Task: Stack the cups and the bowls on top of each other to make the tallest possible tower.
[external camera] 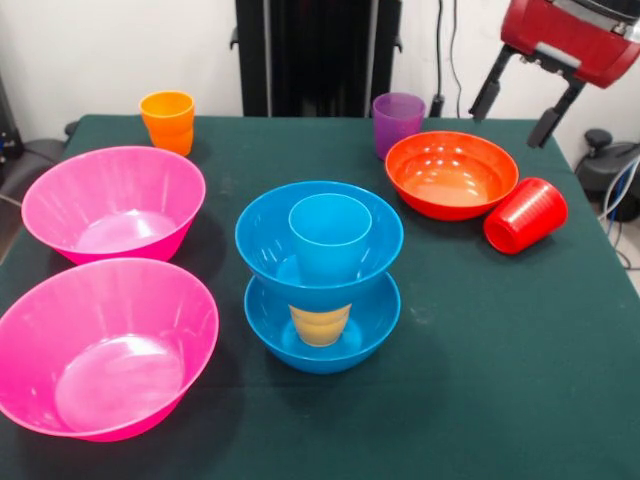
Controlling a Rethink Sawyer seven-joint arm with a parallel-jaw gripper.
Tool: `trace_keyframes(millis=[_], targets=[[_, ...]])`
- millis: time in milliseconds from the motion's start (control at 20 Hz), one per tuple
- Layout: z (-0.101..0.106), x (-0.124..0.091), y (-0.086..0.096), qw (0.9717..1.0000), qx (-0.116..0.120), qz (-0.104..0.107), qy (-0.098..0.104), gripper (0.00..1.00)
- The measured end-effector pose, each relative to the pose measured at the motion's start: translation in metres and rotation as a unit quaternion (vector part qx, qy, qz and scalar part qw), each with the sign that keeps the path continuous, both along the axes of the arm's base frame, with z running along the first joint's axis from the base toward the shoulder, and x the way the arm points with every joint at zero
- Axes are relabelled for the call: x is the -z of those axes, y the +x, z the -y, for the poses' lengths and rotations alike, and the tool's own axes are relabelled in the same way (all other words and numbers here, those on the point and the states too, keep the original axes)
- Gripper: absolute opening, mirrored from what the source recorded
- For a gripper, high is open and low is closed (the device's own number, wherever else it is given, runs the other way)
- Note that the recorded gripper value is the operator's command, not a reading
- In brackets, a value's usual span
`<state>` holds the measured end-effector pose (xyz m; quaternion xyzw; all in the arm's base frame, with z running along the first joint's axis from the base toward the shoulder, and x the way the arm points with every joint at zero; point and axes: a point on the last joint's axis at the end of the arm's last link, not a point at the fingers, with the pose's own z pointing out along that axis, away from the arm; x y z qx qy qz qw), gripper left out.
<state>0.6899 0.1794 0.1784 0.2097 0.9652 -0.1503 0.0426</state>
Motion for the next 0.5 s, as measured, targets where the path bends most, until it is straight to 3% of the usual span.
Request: trace_keyframes(millis=[500], targets=[[0.028,-0.004,0.005,0.9997,0.023,-0.004,-0.001,1.00]])
